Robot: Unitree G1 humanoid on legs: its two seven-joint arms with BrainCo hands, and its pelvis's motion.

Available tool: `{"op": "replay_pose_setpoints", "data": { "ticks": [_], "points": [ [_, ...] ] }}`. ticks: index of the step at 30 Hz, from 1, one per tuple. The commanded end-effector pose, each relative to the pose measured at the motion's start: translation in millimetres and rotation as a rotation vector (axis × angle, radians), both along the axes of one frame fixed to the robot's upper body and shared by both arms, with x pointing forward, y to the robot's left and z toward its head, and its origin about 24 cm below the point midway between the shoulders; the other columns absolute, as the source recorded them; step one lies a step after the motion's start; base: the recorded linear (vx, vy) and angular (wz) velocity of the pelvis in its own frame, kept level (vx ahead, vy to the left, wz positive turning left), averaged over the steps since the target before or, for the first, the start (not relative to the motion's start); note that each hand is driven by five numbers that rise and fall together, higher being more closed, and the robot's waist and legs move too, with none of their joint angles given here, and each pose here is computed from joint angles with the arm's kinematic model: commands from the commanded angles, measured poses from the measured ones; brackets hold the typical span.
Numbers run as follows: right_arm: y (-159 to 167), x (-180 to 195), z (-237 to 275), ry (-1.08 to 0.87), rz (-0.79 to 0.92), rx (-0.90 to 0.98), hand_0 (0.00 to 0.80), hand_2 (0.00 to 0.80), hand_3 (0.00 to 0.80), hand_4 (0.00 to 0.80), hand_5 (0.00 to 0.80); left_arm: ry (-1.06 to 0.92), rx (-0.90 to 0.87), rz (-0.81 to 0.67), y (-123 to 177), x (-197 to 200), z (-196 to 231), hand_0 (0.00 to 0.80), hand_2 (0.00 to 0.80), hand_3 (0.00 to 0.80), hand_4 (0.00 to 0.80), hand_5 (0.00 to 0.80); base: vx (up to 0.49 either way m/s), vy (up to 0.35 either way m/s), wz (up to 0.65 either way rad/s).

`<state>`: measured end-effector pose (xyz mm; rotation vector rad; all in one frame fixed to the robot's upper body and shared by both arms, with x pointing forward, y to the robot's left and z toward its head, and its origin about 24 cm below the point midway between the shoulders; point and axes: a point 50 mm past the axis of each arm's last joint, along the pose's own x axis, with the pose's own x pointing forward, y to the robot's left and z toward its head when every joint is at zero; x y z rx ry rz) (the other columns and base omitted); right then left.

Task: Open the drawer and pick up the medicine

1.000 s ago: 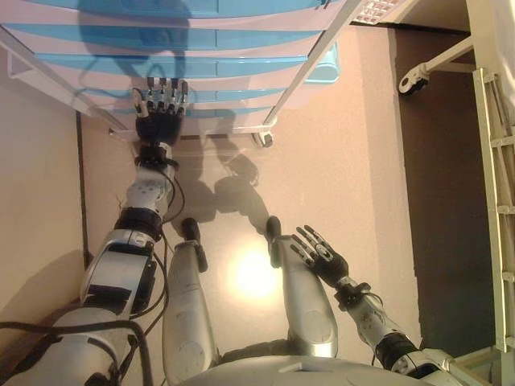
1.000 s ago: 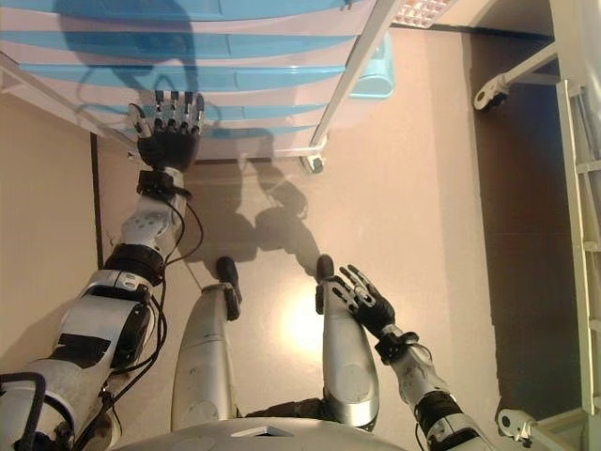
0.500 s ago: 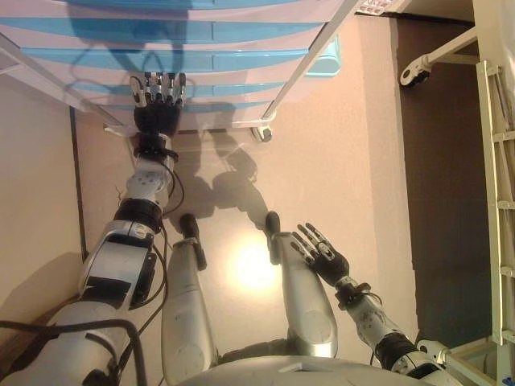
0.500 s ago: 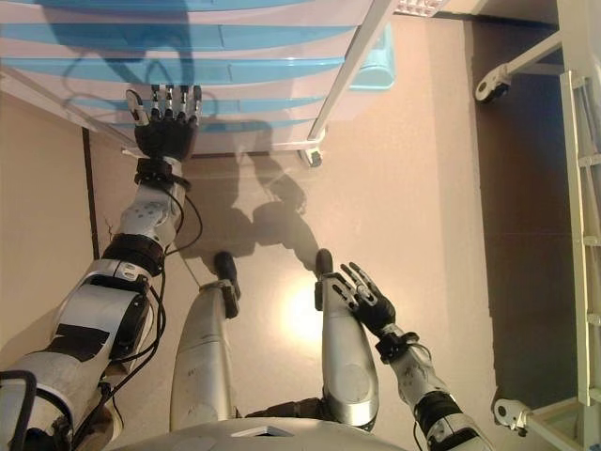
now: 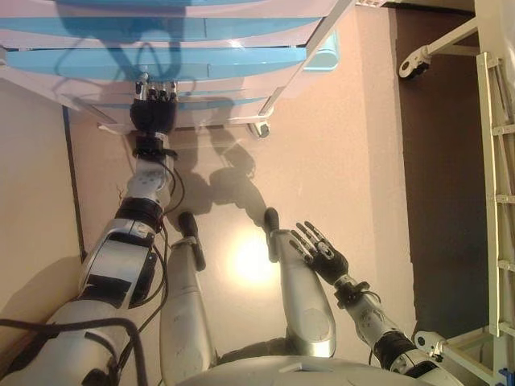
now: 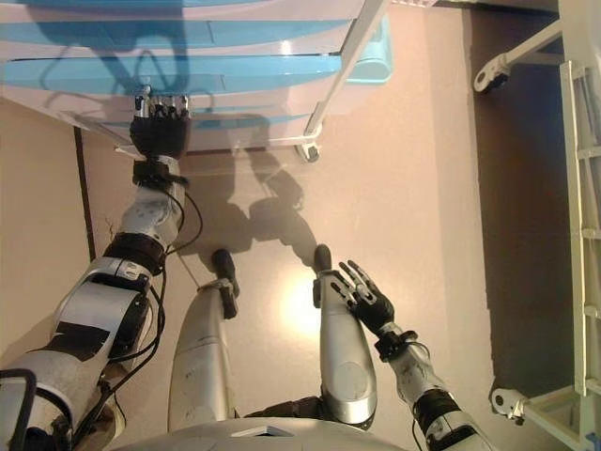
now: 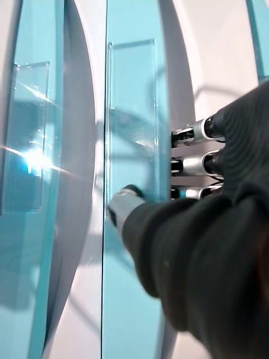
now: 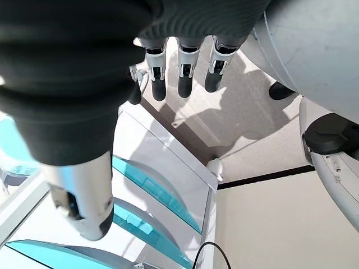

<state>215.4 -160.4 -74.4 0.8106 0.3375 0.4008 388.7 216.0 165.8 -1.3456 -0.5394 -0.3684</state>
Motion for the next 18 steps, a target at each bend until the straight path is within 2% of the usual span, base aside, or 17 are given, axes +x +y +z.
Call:
{"op": "replay_pose_setpoints", "data": {
  "ticks": [1, 9, 18],
  "points": [
    [-4.3, -44.3, -29.6, 0.182, 0.056, -0.045, 0.0, 0.0, 0.0, 0.0, 0.0, -0.409, 0.025, -0.056, -15.6, 0.6, 91.5, 0.8, 0.8, 0.8, 0.8, 0.8, 0.0, 0.0, 0.0],
    [-8.6, -43.2, -29.1, 0.176, 0.041, -0.05, 0.0, 0.0, 0.0, 0.0, 0.0, -0.393, 0.038, -0.076, -15.9, 0.3, 79.0, 0.8, 0.8, 0.8, 0.8, 0.8, -0.007, 0.002, 0.01],
    [-5.9, -41.3, -28.1, 0.169, 0.041, -0.058, 0.0, 0.0, 0.0, 0.0, 0.0, -0.272, 0.062, -0.102, -10.7, -1.2, 33.9, 0.8, 0.8, 0.8, 0.8, 0.8, -0.003, -0.003, 0.0]
  ]
}}
